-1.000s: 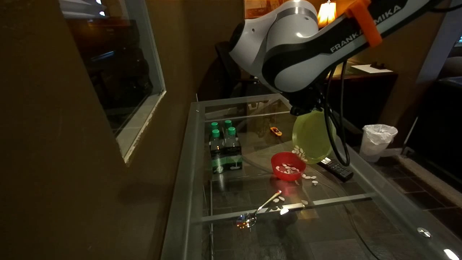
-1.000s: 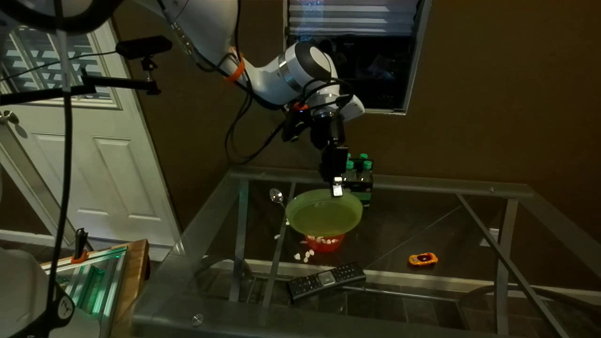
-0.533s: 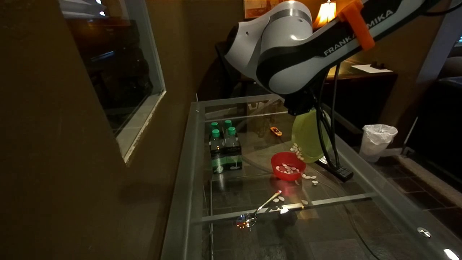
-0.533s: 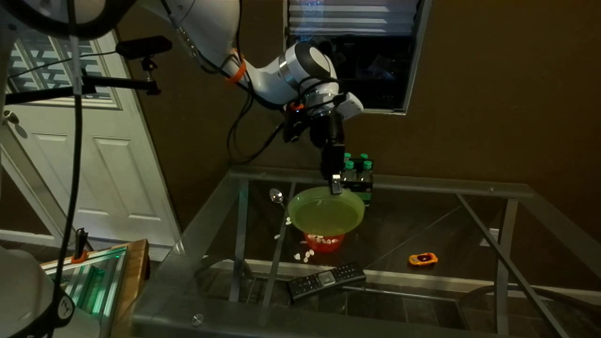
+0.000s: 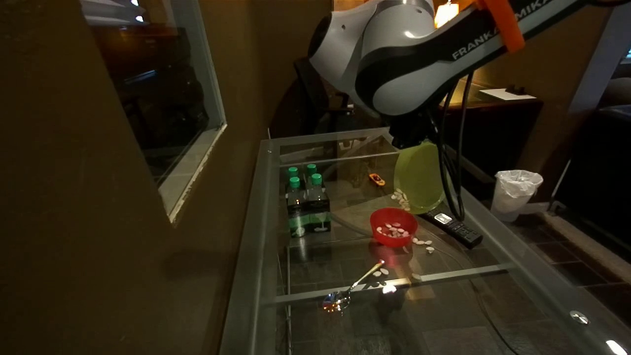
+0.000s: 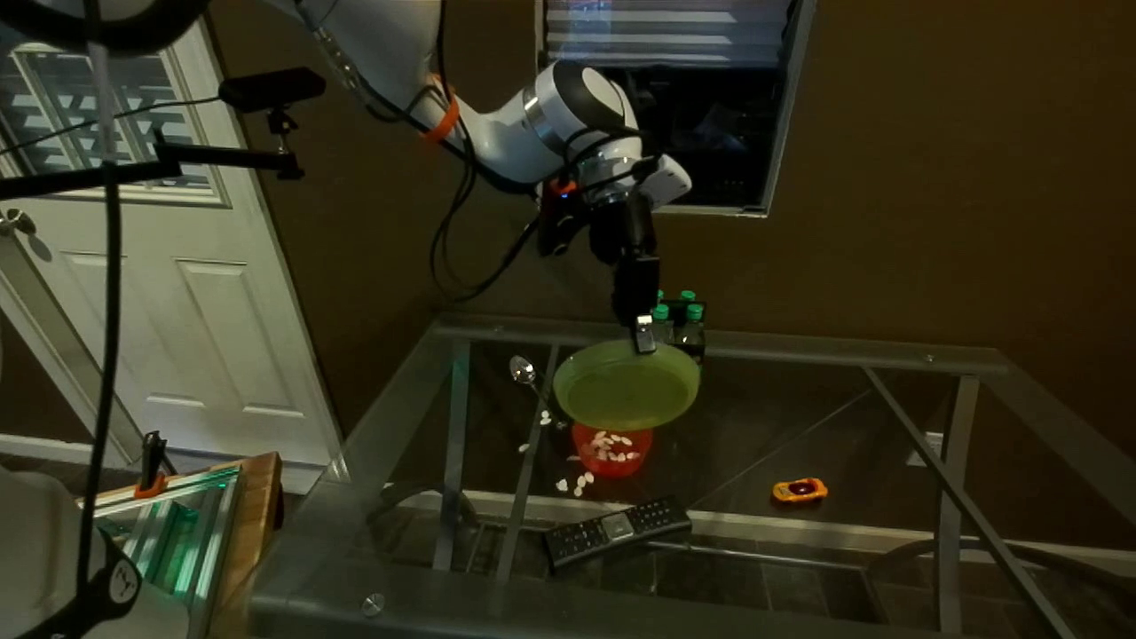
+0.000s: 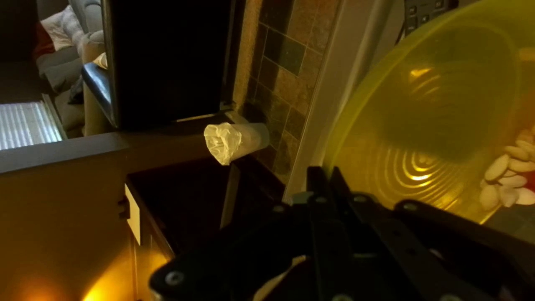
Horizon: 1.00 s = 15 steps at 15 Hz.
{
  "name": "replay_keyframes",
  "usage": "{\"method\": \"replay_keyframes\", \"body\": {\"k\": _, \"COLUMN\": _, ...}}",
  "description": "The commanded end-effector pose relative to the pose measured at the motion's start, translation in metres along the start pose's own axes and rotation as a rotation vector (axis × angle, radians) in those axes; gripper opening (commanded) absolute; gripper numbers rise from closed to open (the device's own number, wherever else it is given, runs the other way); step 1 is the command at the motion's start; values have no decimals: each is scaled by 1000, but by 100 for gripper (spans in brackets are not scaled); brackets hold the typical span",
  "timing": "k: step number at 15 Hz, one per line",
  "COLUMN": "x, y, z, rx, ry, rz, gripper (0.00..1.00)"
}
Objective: Pour the contents on the yellow plate into the red bowl.
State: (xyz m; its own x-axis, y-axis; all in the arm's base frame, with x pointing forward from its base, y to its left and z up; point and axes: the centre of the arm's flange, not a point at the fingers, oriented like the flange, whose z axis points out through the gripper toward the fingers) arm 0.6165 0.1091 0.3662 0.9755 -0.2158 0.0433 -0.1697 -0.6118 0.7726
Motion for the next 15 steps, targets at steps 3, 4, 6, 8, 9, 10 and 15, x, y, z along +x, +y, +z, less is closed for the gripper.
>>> {"method": "replay_keyframes", "body": {"k": 3, "x": -33, "y": 77, "z": 4, "rx": 182, "ry": 170, "rz": -96, "gripper": 1}}
{"method": "replay_keyframes", "body": {"k": 4, "x": -37, "y": 88, "z": 7, "rx": 221, "ry": 194, "rz": -118, "gripper": 1}}
{"method": "replay_keyframes", "body": {"k": 6, "x": -42, "y": 107, "z": 17, "rx": 294, "ry": 239, "rz": -168, "gripper": 1}}
{"method": "replay_keyframes", "body": {"k": 8, "x": -46, "y": 120, "z": 29, "rx": 365, "ry": 265, "rz": -225, "gripper": 1}}
{"method": "replay_keyframes", "body": {"k": 9, "x": -48, "y": 126, "z": 36, "rx": 398, "ry": 276, "rz": -258, "gripper": 1}}
{"method": "replay_keyframes", "body": {"k": 10, "x": -49, "y": 130, "z": 44, "rx": 435, "ry": 283, "rz": -289, "gripper": 1}}
{"method": "replay_keyframes", "body": {"k": 15, "x": -52, "y": 138, "z": 84, "rx": 626, "ry": 311, "rz": -421, "gripper": 1}}
